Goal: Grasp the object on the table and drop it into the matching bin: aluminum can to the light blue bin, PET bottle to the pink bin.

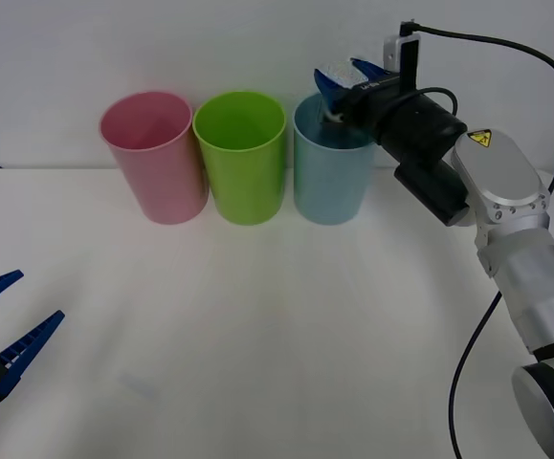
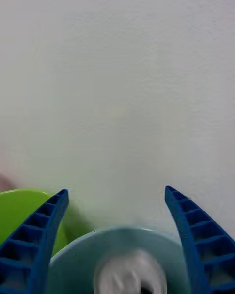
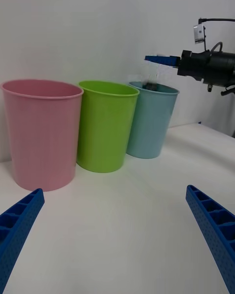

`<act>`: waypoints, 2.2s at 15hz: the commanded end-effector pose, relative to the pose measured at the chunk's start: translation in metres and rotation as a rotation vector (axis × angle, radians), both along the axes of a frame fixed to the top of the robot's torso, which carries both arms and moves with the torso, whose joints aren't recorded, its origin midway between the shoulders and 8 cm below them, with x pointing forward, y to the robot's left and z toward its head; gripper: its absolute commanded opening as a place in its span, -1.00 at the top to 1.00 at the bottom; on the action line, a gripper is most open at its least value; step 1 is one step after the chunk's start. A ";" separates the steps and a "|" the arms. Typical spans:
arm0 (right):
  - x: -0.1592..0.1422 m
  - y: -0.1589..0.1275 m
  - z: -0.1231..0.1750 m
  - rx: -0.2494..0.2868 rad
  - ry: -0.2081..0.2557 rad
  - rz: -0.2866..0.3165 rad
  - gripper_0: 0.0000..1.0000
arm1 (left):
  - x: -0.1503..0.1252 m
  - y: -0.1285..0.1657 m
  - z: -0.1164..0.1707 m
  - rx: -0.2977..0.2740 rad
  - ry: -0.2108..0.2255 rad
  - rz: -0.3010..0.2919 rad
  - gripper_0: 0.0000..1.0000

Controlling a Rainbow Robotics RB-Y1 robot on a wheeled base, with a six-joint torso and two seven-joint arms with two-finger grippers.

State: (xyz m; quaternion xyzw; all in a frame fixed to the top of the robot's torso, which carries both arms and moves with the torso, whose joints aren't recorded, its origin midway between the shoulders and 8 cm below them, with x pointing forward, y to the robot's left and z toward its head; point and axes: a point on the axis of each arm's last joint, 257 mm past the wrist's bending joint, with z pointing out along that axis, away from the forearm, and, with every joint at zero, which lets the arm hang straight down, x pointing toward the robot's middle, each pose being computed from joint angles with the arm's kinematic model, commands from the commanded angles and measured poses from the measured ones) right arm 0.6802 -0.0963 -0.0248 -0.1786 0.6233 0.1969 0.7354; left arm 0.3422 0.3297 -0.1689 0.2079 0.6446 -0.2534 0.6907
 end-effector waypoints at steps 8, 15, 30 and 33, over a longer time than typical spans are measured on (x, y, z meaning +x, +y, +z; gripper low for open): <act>-0.019 -0.013 -0.003 -0.012 -0.012 0.037 -1.00 | 0.000 0.000 0.000 0.000 0.000 0.000 -1.00; -0.084 -0.048 -0.024 -0.055 -0.035 0.087 -1.00 | 0.000 0.000 0.000 0.000 0.000 0.000 -1.00; -0.245 -0.141 -0.125 -0.281 0.036 0.121 -1.00 | 0.000 0.000 0.000 0.000 0.000 0.000 -1.00; -0.274 -0.162 -0.145 -0.329 0.055 0.129 -1.00 | 0.000 0.000 0.000 0.000 0.000 0.000 -1.00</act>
